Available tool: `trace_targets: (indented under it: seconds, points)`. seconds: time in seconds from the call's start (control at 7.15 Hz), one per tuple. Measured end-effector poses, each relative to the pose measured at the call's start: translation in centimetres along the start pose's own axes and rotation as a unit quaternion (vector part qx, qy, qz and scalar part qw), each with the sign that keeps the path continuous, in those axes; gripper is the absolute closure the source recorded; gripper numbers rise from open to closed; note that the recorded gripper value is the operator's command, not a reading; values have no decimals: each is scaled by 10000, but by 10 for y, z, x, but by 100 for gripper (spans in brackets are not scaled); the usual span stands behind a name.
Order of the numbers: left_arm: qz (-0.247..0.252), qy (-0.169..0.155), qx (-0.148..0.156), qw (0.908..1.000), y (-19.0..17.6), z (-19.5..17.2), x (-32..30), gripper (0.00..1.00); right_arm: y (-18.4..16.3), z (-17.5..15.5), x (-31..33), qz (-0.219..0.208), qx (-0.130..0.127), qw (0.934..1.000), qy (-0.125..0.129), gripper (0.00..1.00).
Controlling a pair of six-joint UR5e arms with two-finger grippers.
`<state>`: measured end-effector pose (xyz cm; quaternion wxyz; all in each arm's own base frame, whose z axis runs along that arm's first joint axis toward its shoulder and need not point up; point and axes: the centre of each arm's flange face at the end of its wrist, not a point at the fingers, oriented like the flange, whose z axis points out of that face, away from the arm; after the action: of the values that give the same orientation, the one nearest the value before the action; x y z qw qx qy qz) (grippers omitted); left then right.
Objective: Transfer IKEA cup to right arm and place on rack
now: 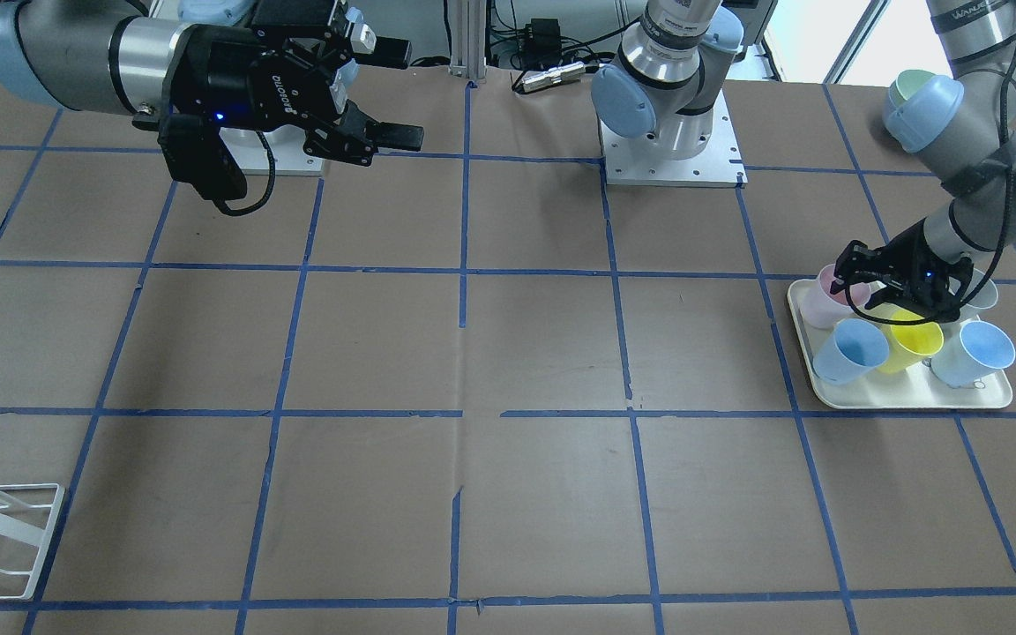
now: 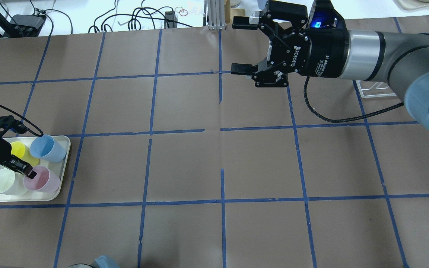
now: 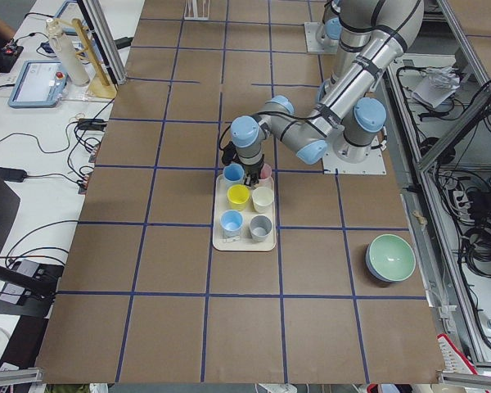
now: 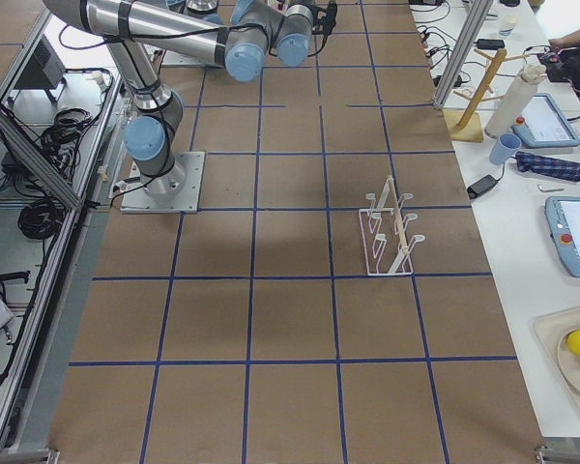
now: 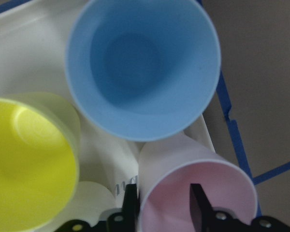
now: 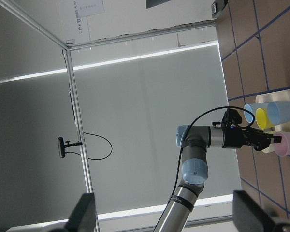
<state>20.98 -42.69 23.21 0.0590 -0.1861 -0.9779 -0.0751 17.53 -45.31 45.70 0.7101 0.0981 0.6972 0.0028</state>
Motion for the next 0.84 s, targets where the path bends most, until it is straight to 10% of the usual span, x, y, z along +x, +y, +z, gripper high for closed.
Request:
trace_targets:
  seconds: [0.84]
  points:
    - [-193, -141, 349, 9991, 5, -56, 20, 100, -3, 0, 1, 42, 4, 10000, 0, 0]
